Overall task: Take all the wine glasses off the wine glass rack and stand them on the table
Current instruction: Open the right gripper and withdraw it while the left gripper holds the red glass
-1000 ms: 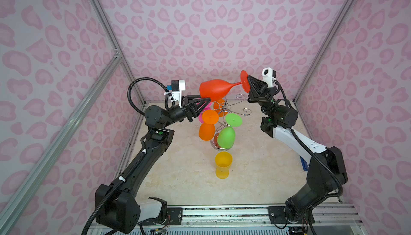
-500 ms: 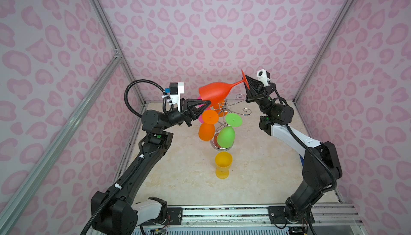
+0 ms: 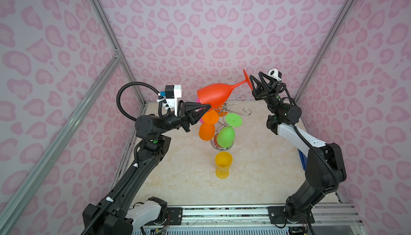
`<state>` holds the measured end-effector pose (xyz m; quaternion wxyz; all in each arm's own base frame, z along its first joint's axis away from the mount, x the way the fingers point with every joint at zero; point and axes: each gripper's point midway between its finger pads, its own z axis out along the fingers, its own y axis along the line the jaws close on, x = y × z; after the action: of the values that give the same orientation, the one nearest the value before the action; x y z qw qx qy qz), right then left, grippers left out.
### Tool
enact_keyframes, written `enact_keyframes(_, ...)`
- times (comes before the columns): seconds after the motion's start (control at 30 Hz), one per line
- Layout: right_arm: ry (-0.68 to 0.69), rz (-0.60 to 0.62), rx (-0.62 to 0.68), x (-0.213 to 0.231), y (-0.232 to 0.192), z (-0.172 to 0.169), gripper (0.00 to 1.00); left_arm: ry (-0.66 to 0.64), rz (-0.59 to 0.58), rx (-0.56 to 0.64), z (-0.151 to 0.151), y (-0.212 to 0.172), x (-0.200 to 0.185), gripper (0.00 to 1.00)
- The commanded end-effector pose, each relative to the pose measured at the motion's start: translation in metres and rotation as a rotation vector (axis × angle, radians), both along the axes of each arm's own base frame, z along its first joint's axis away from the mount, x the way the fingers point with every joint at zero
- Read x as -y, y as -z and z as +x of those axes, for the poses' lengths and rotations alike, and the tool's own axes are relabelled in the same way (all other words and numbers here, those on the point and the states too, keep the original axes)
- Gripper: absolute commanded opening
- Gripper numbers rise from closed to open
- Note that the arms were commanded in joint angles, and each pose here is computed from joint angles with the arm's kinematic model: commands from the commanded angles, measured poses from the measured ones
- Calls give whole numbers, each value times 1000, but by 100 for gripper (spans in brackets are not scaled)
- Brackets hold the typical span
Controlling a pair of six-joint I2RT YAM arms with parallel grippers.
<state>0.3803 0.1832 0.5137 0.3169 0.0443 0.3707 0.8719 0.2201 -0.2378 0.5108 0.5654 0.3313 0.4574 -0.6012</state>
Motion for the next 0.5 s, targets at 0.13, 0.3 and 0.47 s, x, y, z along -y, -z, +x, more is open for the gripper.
enact_keyframes(0.13,131,-60,67,37,5,-7,48,4,108,1,-15,16,9,2)
enact_keyframes(0.3,210,-157,74,51,12,-10,47,-67,222,-40,-17,35,10,2)
enact_keyframes(0.47,327,-352,58,50,24,-7,47,-140,336,-72,-26,50,2,2)
